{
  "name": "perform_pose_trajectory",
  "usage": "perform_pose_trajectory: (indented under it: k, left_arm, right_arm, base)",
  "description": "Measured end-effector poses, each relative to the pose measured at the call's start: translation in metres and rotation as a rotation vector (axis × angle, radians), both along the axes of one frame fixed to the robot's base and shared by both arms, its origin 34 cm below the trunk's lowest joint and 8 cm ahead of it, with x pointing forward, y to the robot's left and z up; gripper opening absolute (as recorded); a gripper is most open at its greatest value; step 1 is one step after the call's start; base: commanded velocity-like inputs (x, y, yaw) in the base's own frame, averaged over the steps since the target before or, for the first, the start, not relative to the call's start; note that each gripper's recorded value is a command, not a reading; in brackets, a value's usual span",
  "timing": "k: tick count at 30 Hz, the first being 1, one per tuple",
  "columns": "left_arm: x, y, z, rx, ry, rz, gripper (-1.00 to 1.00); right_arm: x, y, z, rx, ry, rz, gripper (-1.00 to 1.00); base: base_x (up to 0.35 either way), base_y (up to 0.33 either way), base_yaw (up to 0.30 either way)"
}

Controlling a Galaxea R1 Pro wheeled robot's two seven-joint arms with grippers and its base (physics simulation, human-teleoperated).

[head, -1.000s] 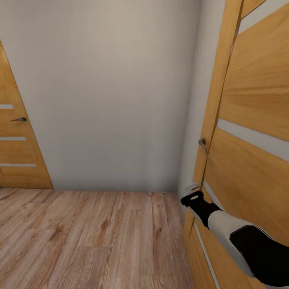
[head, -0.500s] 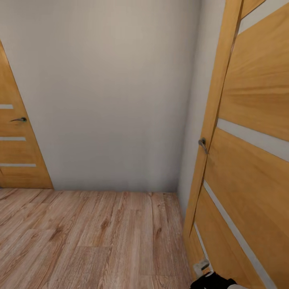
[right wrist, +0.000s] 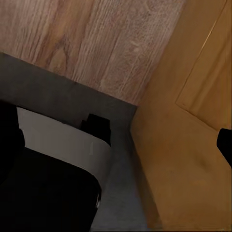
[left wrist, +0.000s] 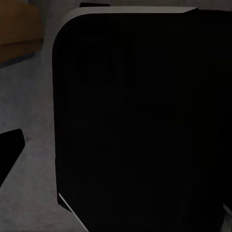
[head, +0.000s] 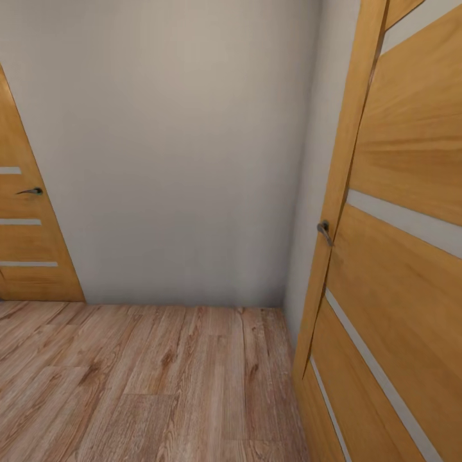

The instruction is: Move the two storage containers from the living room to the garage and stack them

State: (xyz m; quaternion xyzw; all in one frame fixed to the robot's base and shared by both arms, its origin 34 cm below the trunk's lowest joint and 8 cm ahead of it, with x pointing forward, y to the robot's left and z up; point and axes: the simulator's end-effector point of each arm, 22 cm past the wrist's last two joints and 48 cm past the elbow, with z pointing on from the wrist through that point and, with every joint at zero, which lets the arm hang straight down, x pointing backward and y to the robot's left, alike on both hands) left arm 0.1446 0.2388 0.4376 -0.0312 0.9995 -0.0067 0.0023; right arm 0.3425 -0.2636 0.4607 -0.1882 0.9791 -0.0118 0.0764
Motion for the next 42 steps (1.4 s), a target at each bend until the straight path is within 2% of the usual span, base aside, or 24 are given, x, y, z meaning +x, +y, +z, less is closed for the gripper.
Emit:
perform_pose_trajectory:
  k: [7, 12, 21, 31, 42]
  left_arm:
    - [0.001, -0.001, 0.0, -0.001, -0.001, 0.0, 1.0]
    - [0.0, -0.001, 0.0, -0.002, 0.0, 0.0, 1.0]
    - [0.0, 0.0, 0.0, 0.0, 0.0, 0.0, 1.0]
    - [0.0, 0.001, 0.0, 0.001, 0.001, 0.0, 1.0]
    - [0.0, 0.0, 0.0, 0.0, 0.001, 0.0, 1.0]
  right_arm:
    - [-0.059, -0.003, -0.012, 0.001, 0.058, -0.007, 1.0]
    - [-0.08, -0.006, -0.016, 0.01, 0.052, -0.004, 1.0]
    - [-0.086, -0.007, -0.017, 0.012, 0.048, -0.002, 1.0]
    - [-0.074, -0.004, -0.015, 0.031, -0.006, 0.006, 1.0]
    - [-0.092, -0.003, -0.017, 0.029, 0.02, 0.013, 1.0]
  base:
    - [0.0, 0.0, 0.0]
    - [0.0, 0.0, 0.0]
    - [0.0, 0.0, 0.0]
    - [0.0, 0.0, 0.0]
    - [0.0, 0.0, 0.0]
